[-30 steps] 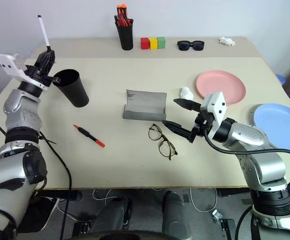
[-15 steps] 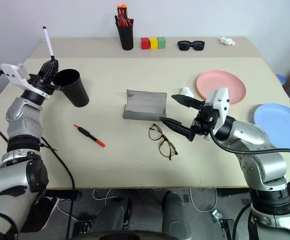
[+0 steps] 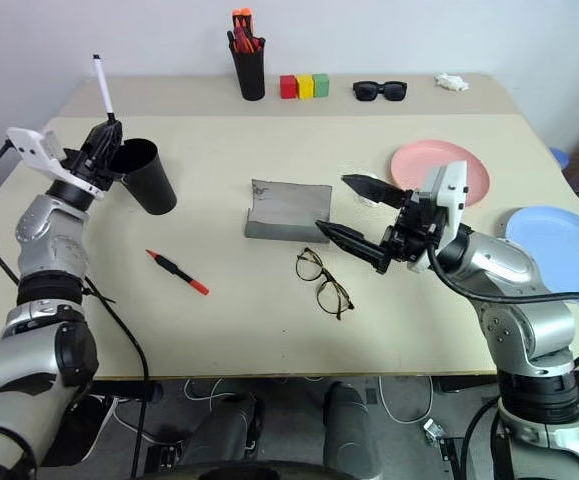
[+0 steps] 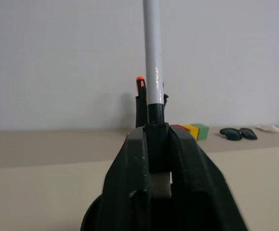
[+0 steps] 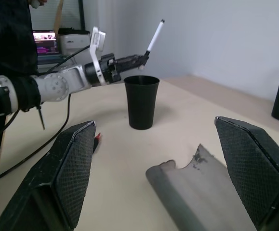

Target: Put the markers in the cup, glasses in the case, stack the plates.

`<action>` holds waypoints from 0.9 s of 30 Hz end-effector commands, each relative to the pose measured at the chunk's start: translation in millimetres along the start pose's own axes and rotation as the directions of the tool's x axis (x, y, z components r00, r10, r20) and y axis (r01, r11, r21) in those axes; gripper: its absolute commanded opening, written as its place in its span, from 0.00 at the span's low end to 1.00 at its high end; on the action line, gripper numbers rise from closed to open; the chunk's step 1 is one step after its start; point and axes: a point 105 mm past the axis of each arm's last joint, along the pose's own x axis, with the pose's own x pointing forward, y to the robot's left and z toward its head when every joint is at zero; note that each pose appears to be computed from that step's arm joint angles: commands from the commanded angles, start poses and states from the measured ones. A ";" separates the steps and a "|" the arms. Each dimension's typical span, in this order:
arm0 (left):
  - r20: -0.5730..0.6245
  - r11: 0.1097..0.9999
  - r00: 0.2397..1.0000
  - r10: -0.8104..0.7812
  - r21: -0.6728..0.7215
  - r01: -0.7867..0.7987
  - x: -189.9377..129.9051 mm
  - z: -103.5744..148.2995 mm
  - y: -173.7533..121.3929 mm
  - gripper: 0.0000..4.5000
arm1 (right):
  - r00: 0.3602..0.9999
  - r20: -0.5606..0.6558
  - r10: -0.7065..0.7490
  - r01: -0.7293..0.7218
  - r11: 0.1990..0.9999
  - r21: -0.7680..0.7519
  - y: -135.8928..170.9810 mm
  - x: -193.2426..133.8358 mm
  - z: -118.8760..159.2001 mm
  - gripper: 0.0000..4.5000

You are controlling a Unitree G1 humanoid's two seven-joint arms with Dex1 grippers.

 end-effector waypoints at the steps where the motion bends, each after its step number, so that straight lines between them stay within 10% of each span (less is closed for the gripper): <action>1: 0.046 1.000 0.999 -0.014 0.019 0.013 1.5 13.6 -1.3 0.56 | 1.000 0.023 0.001 0.000 0.999 -0.037 -1.5 -2.4 5.7 0.90; 5: 0.048 1.000 0.999 -0.017 0.023 0.016 0.3 14.2 -1.9 0.98 | 1.000 0.021 0.001 0.000 0.999 -0.041 0.1 -5.4 4.4 0.90; 14: 0.029 0.935 0.950 -0.311 -0.172 0.311 -9.4 33.7 -43.2 0.98 | 1.000 0.011 0.000 0.001 0.999 -0.036 -0.3 -7.9 1.1 0.90; 20: -0.231 0.733 0.704 -0.671 -0.344 0.586 -57.1 43.3 -89.0 0.98 | 1.000 0.003 0.002 -0.001 1.000 -0.030 -1.2 -9.0 -0.3 0.90; 27: -0.562 0.592 0.370 -0.739 -0.282 0.755 -96.1 14.0 -86.1 0.98 | 1.000 0.003 0.010 -0.010 1.000 -0.025 -1.8 -4.3 -1.6 0.90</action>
